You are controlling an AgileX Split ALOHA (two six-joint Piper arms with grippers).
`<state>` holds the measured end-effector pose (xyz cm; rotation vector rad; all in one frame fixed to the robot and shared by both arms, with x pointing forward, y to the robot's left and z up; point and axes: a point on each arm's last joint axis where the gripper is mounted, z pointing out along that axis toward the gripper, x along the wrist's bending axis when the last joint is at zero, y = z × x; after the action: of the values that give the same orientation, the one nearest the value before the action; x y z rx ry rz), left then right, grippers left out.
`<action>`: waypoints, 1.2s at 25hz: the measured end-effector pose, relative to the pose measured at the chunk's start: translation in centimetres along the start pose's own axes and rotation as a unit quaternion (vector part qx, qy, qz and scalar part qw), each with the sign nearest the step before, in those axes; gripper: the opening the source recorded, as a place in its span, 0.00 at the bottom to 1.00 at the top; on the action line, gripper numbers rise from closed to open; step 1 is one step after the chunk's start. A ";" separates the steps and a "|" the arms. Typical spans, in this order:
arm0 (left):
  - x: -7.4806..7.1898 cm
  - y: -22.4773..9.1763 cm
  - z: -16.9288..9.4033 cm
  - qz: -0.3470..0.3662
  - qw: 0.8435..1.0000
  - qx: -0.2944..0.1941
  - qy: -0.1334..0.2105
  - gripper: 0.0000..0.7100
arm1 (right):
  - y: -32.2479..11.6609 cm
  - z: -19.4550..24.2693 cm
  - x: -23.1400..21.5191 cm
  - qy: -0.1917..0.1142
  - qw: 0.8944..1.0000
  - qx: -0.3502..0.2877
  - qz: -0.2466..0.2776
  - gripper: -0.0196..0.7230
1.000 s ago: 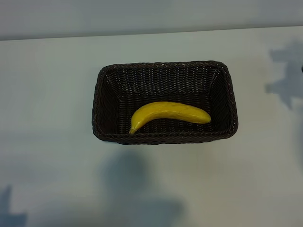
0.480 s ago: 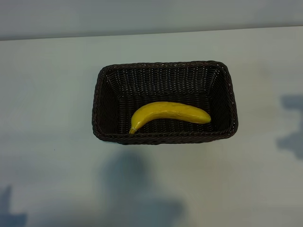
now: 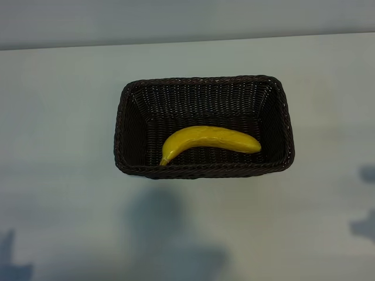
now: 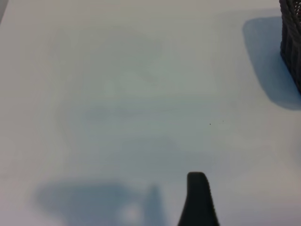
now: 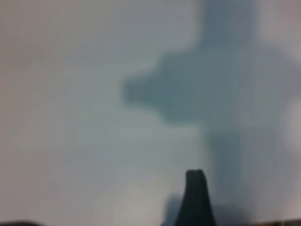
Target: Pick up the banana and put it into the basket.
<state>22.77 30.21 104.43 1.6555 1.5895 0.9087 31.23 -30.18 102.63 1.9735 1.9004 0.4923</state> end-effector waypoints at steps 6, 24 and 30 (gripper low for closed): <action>0.0 0.0 0.0 0.000 1.000 0.001 0.000 0.77 | -1.1 -1.7 0.0 -0.002 0.997 -0.076 0.000 0.77; 0.0 0.0 0.0 0.000 1.000 0.001 0.000 0.77 | -5.9 -5.6 0.2 -0.005 0.960 -0.280 -0.002 0.77; 0.0 0.0 0.0 0.000 1.000 0.001 0.000 0.77 | -5.9 -5.6 0.2 -0.005 0.960 -0.280 -0.002 0.77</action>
<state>22.78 30.21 104.40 1.6563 1.5902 0.9079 23.42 -29.69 104.66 1.5903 1.5306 0.9014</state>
